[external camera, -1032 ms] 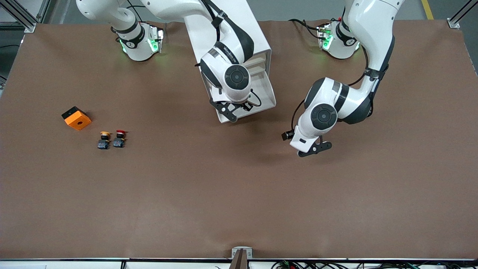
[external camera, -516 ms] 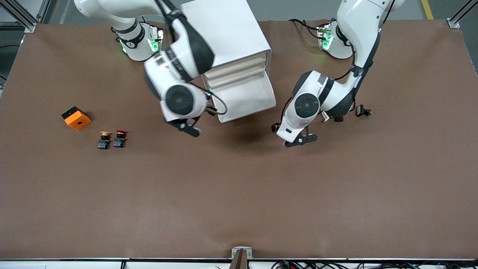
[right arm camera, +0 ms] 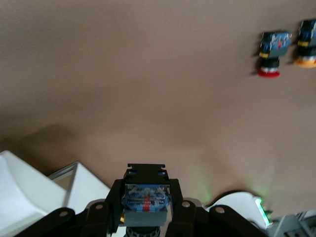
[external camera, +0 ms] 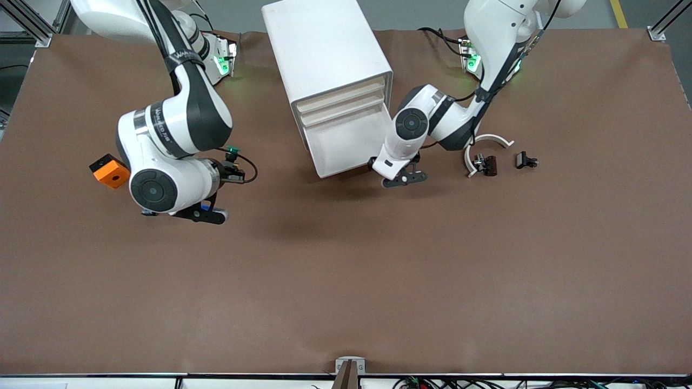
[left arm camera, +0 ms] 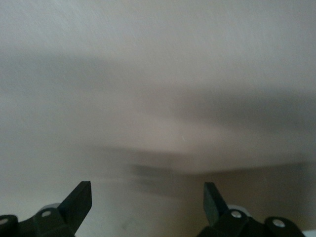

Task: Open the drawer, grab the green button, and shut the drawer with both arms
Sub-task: 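Set the green button beside the red and yellow buttons with the right gripper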

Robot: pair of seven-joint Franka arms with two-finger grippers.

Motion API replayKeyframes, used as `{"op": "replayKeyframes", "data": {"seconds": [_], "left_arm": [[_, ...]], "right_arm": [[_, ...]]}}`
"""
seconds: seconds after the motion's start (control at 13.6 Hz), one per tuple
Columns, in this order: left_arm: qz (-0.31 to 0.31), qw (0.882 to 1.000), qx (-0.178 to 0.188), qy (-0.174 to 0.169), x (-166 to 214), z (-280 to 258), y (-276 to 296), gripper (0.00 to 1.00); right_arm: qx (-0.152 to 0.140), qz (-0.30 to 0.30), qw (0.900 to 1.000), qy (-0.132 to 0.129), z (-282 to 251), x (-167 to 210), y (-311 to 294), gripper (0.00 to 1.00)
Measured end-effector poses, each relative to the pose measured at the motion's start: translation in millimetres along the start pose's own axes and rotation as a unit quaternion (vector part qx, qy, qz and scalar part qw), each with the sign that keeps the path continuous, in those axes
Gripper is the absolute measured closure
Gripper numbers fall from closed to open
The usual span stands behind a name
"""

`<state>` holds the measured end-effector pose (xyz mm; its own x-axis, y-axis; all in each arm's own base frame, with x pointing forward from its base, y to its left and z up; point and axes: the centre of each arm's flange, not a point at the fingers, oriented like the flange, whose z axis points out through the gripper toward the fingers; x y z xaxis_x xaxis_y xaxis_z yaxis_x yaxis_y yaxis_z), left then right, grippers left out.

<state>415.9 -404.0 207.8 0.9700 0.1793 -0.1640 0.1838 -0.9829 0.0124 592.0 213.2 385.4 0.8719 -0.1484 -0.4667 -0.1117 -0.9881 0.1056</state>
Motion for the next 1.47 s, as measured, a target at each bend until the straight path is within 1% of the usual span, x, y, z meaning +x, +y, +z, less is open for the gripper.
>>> {"op": "replayKeyframes", "data": {"seconds": [0.15,0.37,0.52,0.74,0.81,0.96,1.25,1.4,1.47], "left_arm": [[-0.001,1.0,0.0,-0.007,-19,3,9,0.0],[0.009,1.0,0.006,-0.021,-48,13,17,0.0],[0.009,1.0,0.009,-0.029,-68,16,23,0.0],[0.013,0.999,0.012,-0.039,-100,20,34,0.0],[0.012,0.999,0.012,-0.042,-109,21,38,0.0],[0.007,0.999,0.012,-0.045,-120,21,42,0.0],[-0.002,0.999,0.012,-0.045,-119,20,43,0.0],[-0.018,0.999,0.001,-0.039,-104,11,43,0.0],[-0.036,0.999,-0.012,-0.033,-81,-1,42,0.0]], "right_arm": [[0.001,-0.039,0.999,0.016,14,22,26,0.59],[0.013,-0.086,0.994,0.06,48,61,78,0.59],[0.021,-0.096,0.991,0.087,78,79,106,0.59],[0.013,-0.099,0.986,0.135,121,89,115,0.59],[0.012,-0.101,0.984,0.145,136,89,114,0.59],[0.012,-0.102,0.983,0.15,153,87,114,0.59],[0.013,-0.092,0.984,0.152,152,88,122,0.59],[0.012,-0.083,0.985,0.15,153,90,131,0.59],[0.011,-0.077,0.986,0.149,154,91,138,0.59]]}}
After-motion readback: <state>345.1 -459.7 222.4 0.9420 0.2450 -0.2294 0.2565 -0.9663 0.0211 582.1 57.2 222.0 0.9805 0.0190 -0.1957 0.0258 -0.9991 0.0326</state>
